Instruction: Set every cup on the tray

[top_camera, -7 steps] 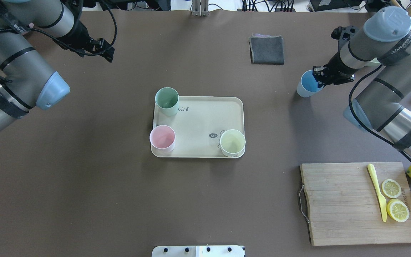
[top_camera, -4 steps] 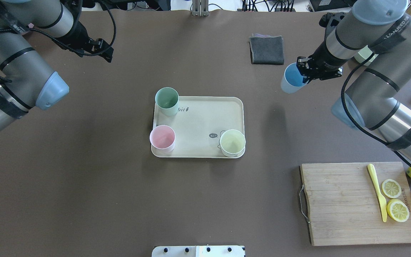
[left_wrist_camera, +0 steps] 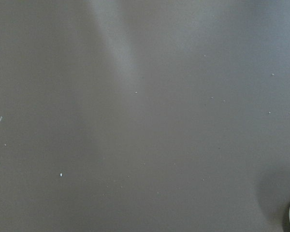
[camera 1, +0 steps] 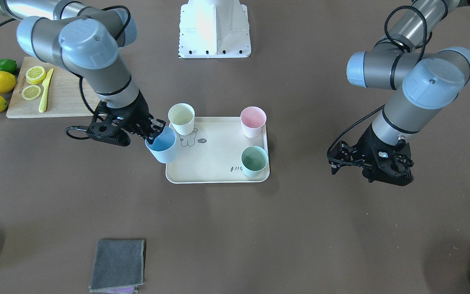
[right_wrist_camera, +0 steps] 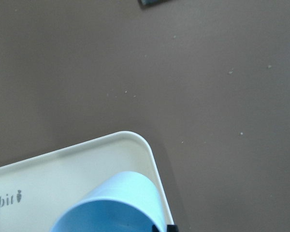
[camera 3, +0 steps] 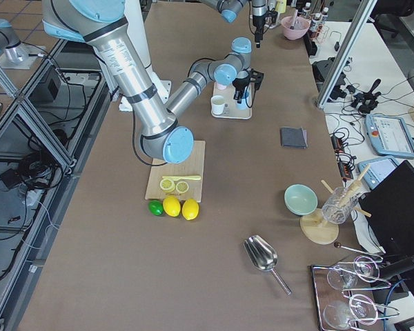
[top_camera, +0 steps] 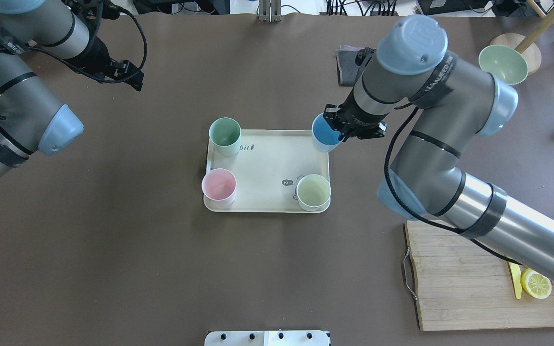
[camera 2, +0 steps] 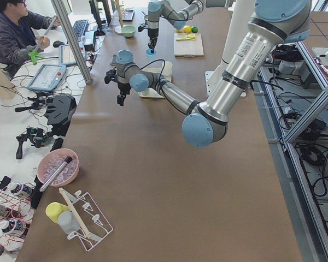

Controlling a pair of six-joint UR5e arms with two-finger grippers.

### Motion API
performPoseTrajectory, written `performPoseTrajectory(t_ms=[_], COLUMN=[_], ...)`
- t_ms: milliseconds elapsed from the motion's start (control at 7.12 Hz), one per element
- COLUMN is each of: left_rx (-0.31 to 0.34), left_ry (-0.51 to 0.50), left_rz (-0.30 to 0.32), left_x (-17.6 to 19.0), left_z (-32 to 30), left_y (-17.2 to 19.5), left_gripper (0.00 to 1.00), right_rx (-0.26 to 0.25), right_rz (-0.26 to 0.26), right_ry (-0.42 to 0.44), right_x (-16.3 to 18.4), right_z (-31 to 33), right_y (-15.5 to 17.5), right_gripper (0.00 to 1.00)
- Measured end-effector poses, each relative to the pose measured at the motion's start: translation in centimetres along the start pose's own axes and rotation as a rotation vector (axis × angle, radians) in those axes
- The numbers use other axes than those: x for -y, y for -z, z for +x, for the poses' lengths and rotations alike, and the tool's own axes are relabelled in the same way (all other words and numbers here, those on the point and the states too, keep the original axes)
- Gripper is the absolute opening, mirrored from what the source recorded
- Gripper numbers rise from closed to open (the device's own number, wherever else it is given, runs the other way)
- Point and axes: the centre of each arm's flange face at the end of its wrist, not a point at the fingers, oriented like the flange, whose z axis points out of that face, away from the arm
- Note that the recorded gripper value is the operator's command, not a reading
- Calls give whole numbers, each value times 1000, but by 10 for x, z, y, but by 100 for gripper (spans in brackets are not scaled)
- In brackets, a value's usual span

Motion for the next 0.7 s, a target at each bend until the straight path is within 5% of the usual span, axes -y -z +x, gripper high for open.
performPoseTrajectory(t_ms=[422,562,703], left_rx=[-1,-1,-1], left_ry=[0,0,-1], left_rz=[1,1,0], left_x=[-3,-3,-4], left_z=[-2,-2,-1], left_y=[1,1,1], left_gripper=[99,99,99], right_rx=[-22,-31,-37], right_rz=[2,3,7], right_ry=[4,6,8], right_x=[-36,-36,-33], right_z=[-36,-41,-42], right_y=[-33,-39,-42], right_gripper=[0,20,59])
